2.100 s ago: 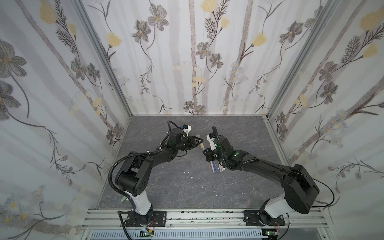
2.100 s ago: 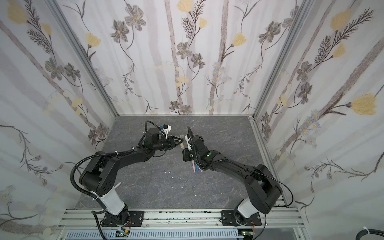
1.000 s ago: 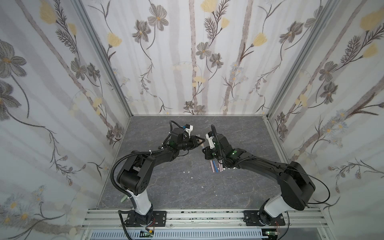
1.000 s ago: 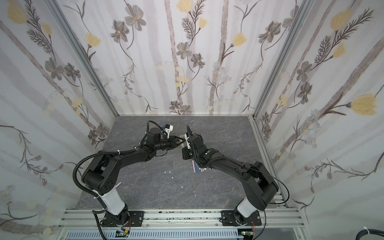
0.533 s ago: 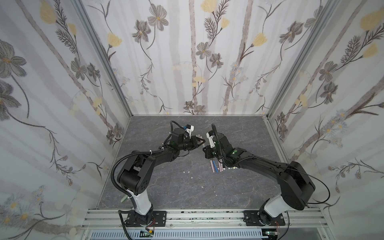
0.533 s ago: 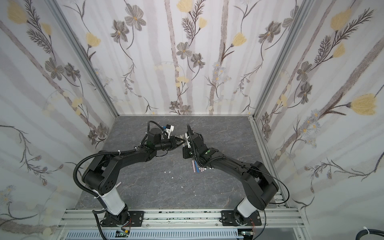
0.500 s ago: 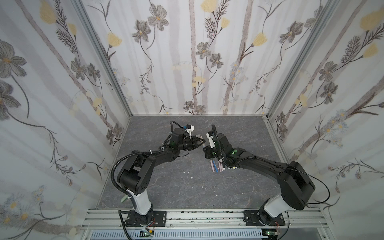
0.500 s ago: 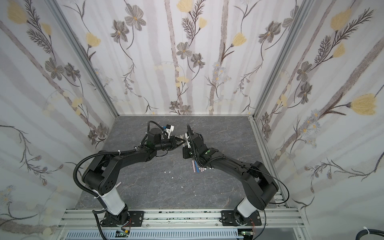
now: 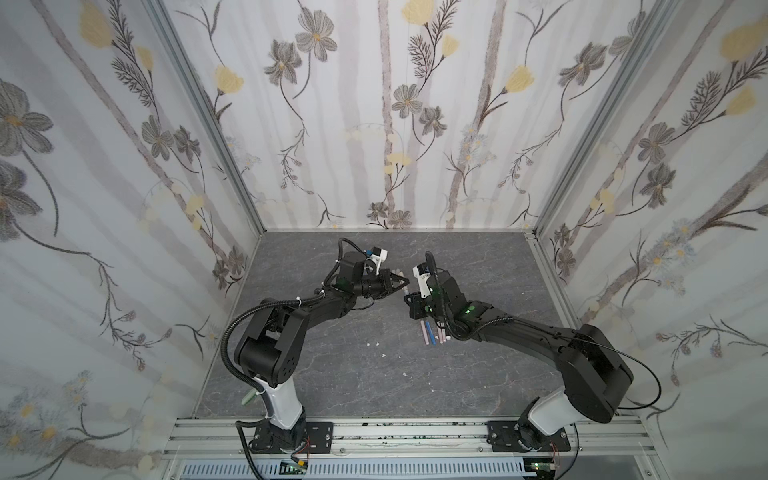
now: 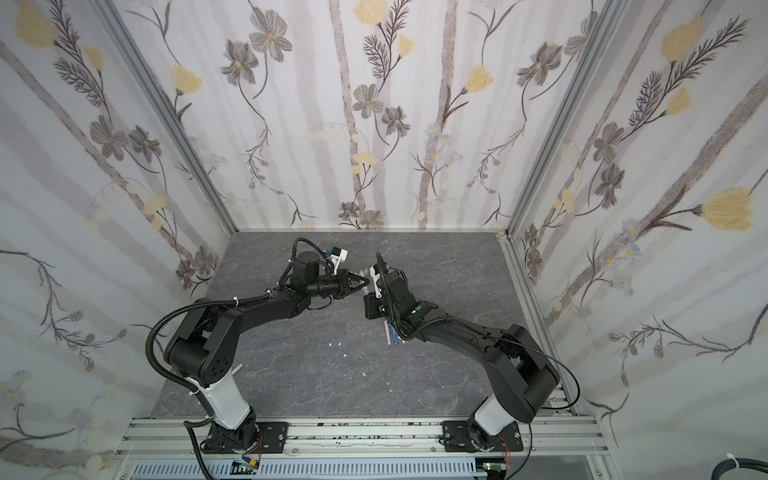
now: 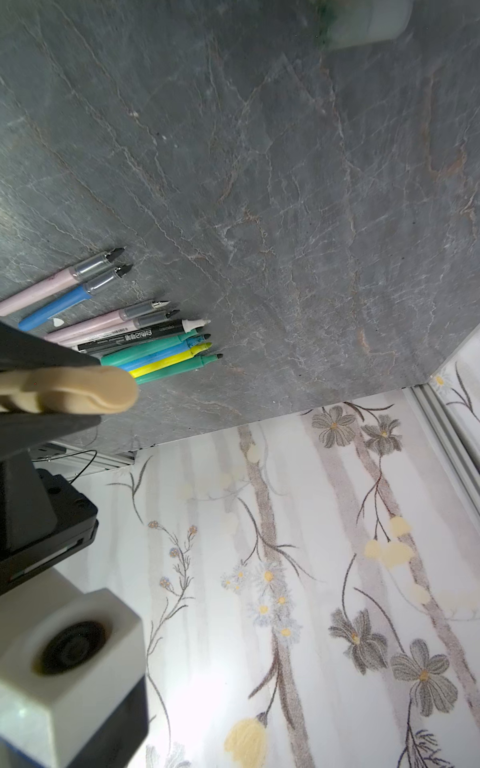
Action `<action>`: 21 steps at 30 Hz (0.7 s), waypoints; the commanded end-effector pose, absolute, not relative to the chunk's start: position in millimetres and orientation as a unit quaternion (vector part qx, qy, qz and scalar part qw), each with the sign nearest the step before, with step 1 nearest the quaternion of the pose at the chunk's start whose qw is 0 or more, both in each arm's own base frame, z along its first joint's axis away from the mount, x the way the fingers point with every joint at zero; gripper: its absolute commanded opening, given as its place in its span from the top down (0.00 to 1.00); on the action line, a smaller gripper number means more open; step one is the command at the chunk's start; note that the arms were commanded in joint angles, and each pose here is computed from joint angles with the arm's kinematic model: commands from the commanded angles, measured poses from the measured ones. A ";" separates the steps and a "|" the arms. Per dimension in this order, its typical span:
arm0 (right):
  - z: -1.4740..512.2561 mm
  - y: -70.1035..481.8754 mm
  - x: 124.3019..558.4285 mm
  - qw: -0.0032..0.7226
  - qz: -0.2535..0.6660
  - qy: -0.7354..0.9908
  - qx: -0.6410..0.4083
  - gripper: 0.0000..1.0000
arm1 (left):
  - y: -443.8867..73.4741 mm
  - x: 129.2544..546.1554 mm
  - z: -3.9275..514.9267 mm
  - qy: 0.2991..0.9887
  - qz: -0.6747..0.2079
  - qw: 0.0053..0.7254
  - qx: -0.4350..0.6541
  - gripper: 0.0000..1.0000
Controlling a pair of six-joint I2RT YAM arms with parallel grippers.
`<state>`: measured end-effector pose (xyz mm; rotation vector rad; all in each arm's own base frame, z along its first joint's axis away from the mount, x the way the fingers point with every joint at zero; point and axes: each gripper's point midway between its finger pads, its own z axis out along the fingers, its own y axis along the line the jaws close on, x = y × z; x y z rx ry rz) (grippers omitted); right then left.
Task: Open the pen caps
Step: 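Pull the right gripper away to slide the pen out of the cap, then lower the uncapped pen beside the pens while the left gripper carries the cap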
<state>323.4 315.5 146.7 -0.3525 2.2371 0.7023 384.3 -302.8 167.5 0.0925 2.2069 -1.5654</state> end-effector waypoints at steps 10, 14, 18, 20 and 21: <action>106.2 302.5 261.5 0.310 0.249 0.904 -0.155 1.00 | -250.6 442.7 152.1 0.812 -0.497 0.306 -0.027 1.00; 101.8 302.0 258.4 0.307 0.249 0.906 -0.150 1.00 | -230.9 448.1 149.9 0.816 -0.483 0.314 -0.040 1.00; 87.2 296.8 264.1 0.299 0.214 0.921 -0.132 1.00 | -198.4 453.9 144.6 0.831 -0.448 0.323 -0.062 1.00; 77.4 293.8 268.4 0.290 0.186 0.931 -0.120 1.00 | -183.9 455.2 140.0 0.842 -0.428 0.322 -0.069 1.00; 72.1 291.1 271.8 0.287 0.169 0.936 -0.113 1.00 | -176.8 456.1 137.0 0.848 -0.417 0.320 -0.073 1.00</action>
